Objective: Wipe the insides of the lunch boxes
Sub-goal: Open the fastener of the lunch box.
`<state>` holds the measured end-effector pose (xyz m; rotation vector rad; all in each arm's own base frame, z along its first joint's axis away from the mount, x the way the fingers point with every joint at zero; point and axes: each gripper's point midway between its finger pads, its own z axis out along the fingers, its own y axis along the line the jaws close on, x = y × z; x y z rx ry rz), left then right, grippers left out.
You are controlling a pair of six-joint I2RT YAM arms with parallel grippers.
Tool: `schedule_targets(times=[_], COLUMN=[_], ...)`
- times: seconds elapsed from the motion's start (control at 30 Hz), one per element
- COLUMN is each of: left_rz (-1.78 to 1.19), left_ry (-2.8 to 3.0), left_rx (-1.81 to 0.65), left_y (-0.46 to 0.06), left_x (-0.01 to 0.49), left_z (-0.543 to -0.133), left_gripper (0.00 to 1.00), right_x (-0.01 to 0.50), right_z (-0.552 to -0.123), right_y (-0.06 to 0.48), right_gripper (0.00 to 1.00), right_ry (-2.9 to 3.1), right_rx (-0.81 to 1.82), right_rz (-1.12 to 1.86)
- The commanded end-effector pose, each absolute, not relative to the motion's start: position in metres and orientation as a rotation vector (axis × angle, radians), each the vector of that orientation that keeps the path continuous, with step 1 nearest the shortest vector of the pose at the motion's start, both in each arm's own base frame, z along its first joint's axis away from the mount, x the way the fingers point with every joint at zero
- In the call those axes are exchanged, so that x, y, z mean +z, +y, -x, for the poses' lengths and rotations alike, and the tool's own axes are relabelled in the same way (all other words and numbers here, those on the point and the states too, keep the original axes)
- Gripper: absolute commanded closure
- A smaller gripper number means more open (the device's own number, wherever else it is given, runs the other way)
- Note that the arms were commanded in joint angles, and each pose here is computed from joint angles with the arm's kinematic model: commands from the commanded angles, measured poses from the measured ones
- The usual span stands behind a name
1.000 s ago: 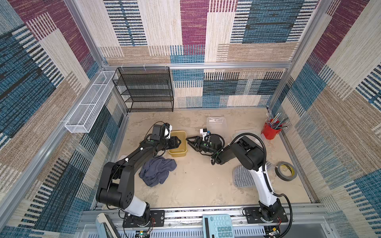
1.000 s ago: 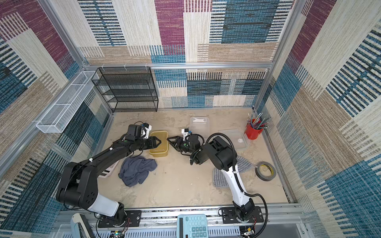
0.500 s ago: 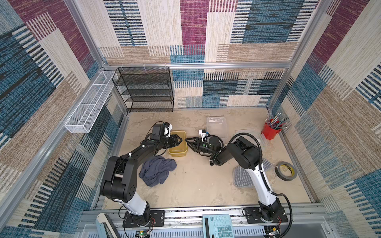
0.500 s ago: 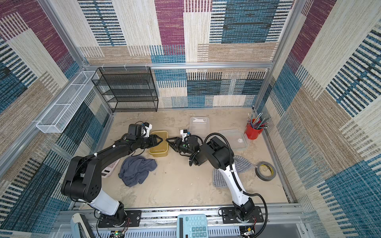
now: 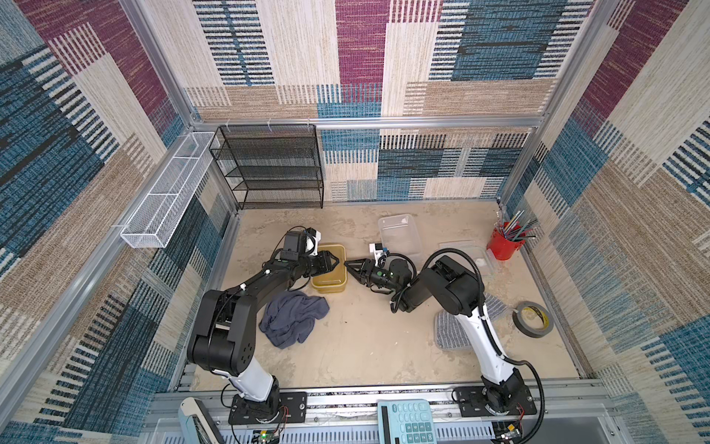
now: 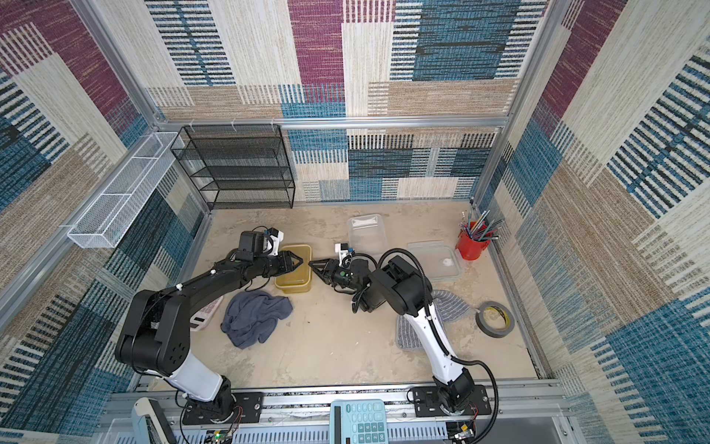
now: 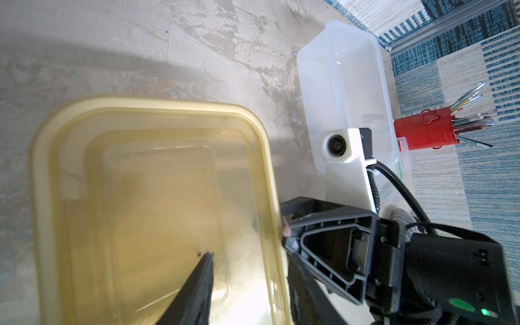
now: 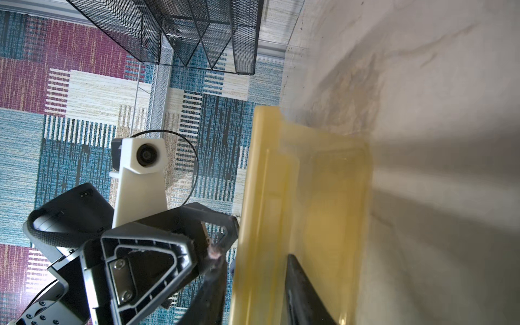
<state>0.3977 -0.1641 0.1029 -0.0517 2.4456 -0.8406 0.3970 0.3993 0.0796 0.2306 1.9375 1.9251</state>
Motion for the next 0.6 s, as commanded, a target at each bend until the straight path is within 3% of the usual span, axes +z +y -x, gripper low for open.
schedule_targets(times=[0.0, 0.1, 0.3, 0.57], left_rz=[0.115, 0.125, 0.132, 0.131], left_ry=[2.605, 2.619, 2.652, 2.69], left_rx=[-0.768, -0.756, -0.734, -0.675], left_y=[-0.153, -0.151, -0.149, -0.143], left_x=[0.069, 0.064, 0.053, 0.041], left_z=[-0.375, -0.375, -0.374, -0.371], left_gripper=[0.55, 0.57, 0.59, 0.59], right_x=[0.089, 0.091, 0.087, 0.089], right_z=[-0.39, -0.39, -0.392, -0.395], right_y=[0.401, 0.401, 0.402, 0.401], right_gripper=[0.66, 0.66, 0.82, 0.92], right_ry=[1.929, 1.945, 1.99, 2.038], right_rx=[1.958, 1.928, 1.881, 1.793], right_rz=[-0.2, -0.177, -0.166, -0.164])
